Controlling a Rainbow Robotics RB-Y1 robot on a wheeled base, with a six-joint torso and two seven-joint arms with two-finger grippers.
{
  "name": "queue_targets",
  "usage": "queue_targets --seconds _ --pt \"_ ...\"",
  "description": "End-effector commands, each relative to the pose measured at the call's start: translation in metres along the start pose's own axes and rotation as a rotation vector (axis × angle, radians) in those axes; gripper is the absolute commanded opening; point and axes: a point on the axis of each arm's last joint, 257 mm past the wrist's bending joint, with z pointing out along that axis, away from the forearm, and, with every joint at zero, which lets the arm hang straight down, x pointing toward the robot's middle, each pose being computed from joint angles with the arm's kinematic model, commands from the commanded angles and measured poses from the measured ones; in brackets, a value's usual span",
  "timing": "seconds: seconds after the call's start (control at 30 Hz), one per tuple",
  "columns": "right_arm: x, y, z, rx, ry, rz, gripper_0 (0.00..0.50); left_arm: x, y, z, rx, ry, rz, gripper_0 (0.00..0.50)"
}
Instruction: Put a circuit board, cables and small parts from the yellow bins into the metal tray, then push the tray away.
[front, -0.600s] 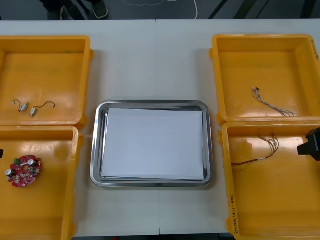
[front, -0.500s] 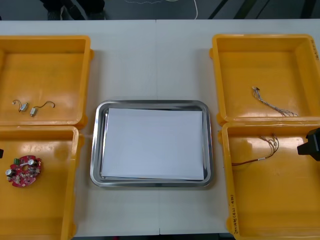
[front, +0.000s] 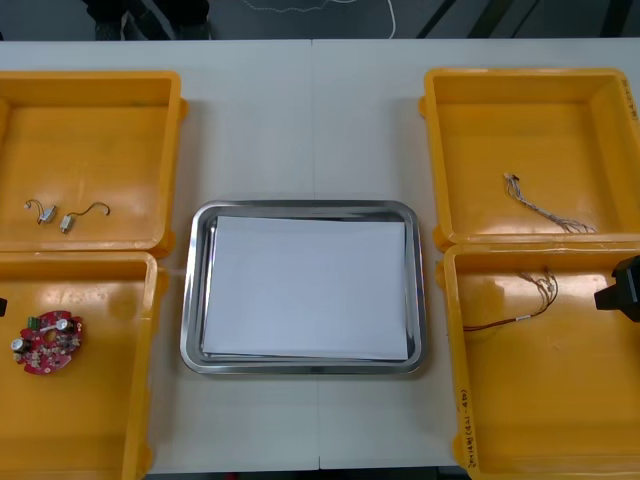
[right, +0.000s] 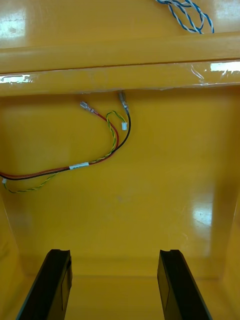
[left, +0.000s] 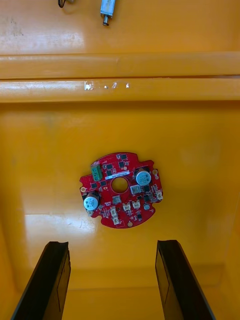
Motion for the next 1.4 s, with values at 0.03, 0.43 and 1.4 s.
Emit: queue_targets --seconds 0.03,0.43,1.4 --pt "-0.0014 -0.0158 -0.0105 0.041 -0.017 0.042 0.500 -0.0136 -0.0038 -0.0045 0.000 -0.041 0.089 0.500" --pt "-0.0014 -0.0158 -0.0105 0.041 -0.017 0.042 0.500 -0.0136 -0.0038 -0.0045 0.000 -0.041 0.089 0.500" --pt "-0.0014 -0.0158 -0.0105 0.041 -0.017 0.042 0.500 -0.0136 -0.0038 -0.0045 0.000 -0.041 0.089 0.500"
